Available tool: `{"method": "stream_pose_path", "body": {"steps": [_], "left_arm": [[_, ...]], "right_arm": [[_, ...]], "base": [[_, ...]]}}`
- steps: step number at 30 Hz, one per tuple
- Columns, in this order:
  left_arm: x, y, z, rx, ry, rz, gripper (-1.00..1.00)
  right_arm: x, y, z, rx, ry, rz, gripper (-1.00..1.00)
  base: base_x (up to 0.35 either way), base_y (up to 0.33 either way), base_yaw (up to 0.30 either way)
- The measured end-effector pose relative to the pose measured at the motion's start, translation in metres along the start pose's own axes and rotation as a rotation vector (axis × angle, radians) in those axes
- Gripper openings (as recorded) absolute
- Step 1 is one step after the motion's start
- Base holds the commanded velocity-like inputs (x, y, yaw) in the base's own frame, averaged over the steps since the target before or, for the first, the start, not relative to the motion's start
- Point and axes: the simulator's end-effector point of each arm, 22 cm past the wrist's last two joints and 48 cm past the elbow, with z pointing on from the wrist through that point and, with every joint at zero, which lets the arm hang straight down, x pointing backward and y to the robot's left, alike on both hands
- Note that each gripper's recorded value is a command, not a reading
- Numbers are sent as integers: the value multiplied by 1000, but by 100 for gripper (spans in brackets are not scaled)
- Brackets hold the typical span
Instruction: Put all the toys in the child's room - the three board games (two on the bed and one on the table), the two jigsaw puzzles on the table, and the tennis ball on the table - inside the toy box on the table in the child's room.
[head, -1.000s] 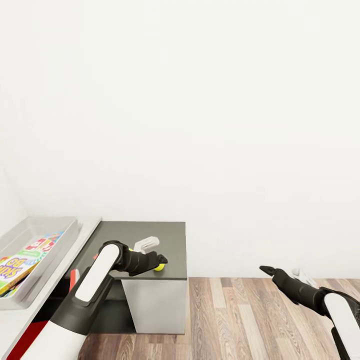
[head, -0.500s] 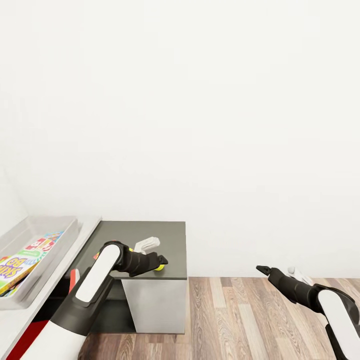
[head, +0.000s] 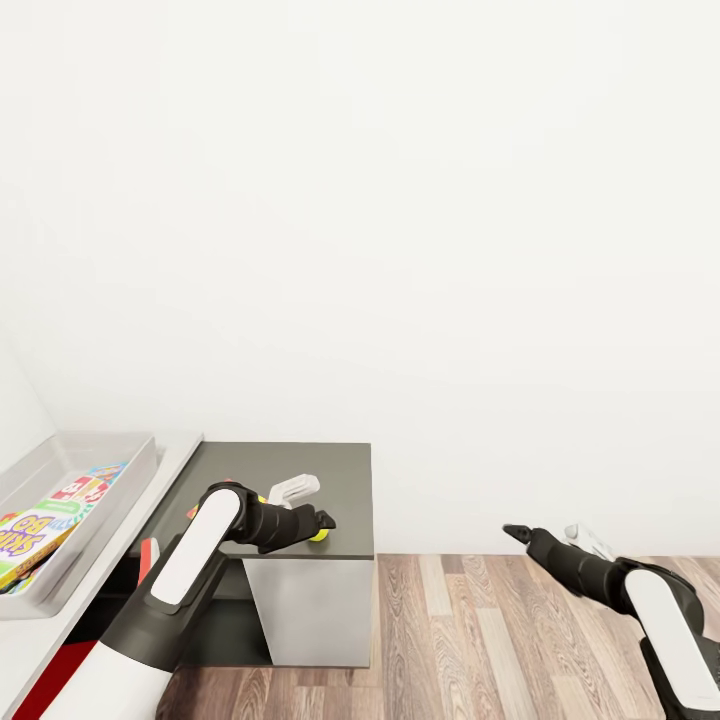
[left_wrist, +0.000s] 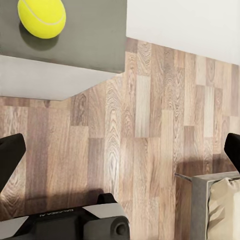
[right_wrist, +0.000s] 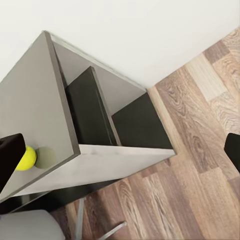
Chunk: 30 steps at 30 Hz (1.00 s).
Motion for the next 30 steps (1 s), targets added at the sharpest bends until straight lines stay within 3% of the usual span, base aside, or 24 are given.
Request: {"method": "stream_pose_path", "body": {"steps": [30], "left_arm": [[0, 0, 0, 1, 0, 2, 100]], "right_arm": [[10, 20, 5, -25, 23, -47, 100]], "base": [[2, 0, 0]]}}
